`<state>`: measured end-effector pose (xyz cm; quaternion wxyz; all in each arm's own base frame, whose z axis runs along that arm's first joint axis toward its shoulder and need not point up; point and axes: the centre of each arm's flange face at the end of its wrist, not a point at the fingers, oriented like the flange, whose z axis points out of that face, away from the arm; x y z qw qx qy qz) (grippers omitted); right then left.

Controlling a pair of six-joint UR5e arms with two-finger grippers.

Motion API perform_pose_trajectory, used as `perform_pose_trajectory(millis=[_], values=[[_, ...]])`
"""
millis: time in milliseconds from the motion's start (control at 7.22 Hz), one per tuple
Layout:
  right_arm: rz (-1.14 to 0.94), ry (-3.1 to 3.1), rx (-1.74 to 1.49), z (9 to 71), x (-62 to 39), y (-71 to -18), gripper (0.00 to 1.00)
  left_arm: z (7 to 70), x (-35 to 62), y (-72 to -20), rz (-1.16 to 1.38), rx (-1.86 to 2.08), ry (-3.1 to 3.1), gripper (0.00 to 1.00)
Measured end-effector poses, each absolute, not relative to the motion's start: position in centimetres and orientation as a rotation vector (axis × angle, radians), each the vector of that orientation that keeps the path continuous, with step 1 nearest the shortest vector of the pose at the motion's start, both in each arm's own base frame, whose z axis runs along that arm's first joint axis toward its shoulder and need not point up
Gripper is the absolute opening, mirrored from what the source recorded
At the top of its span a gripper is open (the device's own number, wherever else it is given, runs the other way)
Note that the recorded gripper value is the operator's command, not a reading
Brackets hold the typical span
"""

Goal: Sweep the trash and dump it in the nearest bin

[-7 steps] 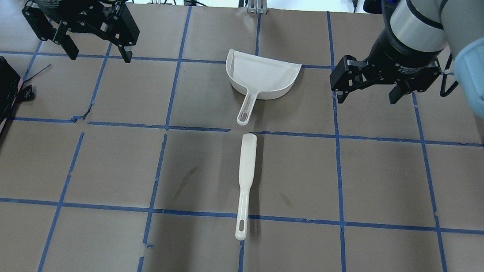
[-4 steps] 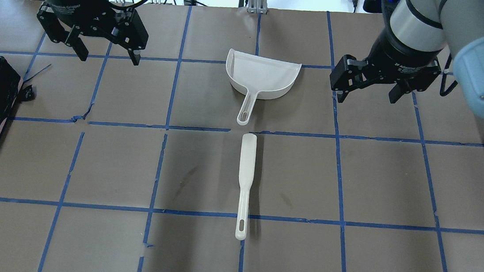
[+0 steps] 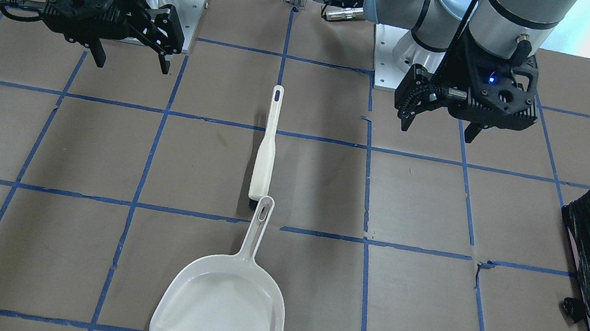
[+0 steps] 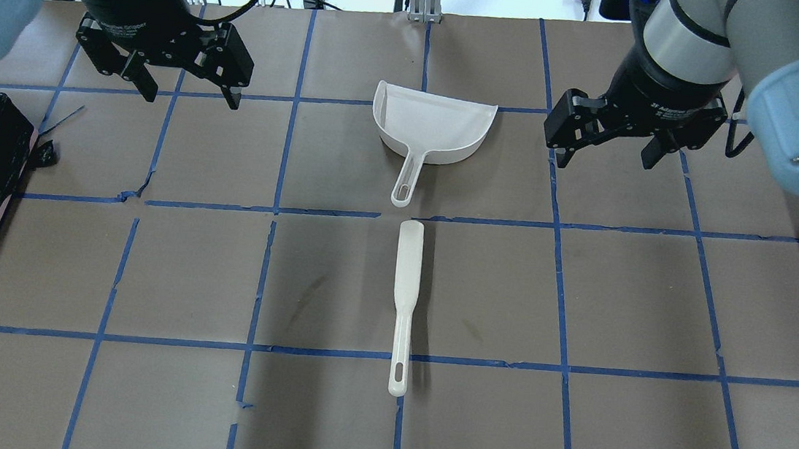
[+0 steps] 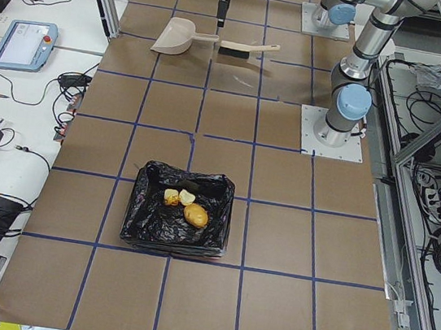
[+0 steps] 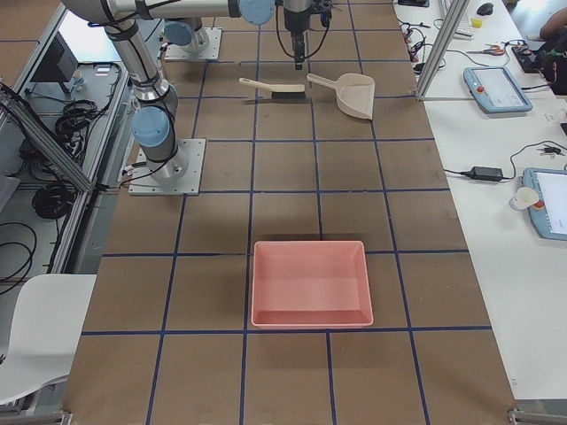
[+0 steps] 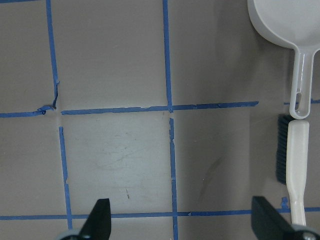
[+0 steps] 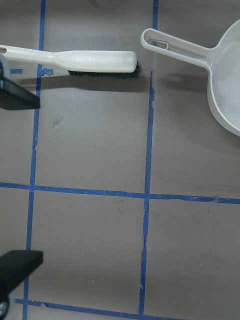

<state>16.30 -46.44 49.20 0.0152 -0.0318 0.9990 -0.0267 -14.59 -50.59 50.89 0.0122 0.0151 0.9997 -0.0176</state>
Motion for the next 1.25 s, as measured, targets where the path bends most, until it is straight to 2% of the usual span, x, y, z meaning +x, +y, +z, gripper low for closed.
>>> perform_pose_trajectory(millis=[1247], values=[[-0.073,3.107,-0.101,48.9,16.32,-46.49,1.0,50.47,-14.86,-51.42,-0.074,0.034,3.119,1.0]])
